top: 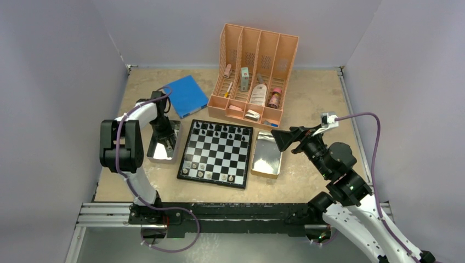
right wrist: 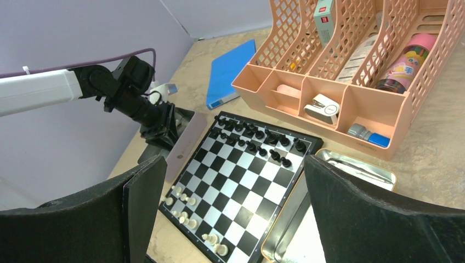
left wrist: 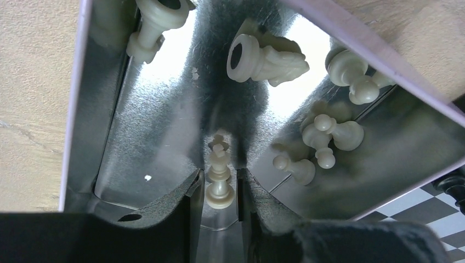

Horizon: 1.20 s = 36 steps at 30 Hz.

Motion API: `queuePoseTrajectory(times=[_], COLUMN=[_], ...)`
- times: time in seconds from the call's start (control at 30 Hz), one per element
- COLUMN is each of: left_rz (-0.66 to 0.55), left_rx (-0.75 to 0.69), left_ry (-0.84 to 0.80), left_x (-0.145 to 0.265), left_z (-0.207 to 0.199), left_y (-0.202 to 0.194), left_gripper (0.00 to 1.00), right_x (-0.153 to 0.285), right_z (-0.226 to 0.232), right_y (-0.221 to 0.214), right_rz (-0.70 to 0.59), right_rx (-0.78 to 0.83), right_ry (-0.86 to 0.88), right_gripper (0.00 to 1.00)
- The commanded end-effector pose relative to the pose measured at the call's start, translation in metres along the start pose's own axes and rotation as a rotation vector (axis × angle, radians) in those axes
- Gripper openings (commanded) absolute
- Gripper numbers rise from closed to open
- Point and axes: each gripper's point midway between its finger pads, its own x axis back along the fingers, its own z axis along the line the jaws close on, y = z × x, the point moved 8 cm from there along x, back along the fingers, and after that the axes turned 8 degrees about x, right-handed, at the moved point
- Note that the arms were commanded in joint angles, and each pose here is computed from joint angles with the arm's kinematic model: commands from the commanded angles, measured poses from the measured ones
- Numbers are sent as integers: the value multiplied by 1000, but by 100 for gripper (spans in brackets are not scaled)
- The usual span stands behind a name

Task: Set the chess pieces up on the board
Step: Pick up the chess piece from the storage box.

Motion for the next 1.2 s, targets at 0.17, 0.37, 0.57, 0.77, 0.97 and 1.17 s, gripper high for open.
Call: queuePoseTrajectory(times=[0.17, 0.37, 0.57, 0.77, 0.97, 1.17], left_rz=[11, 20, 29, 20, 37, 26], left_rx=[-17, -25, -11, 1, -1, -2], left_ry=[-2, -2, 9, -12, -32, -40], left_x=[-3, -4, -1, 10, 8, 12], left_z=[2, 1, 3, 5, 5, 6], left_y=[0, 0, -2, -7, -13, -13], left_gripper=[28, 28, 29, 33, 30, 26], right_x=[0, 2, 2, 1, 1, 1], right_z=[5, 4, 5, 5, 5, 4], right_y=[13, 16, 16, 16, 15, 15], right_rz=[-43, -57, -65, -63, -60, -59], right_rx=[11, 12, 5, 8, 9, 8], right_ry=[14, 7, 8, 11, 11, 7], right_gripper=[98, 98, 98, 98, 98, 98])
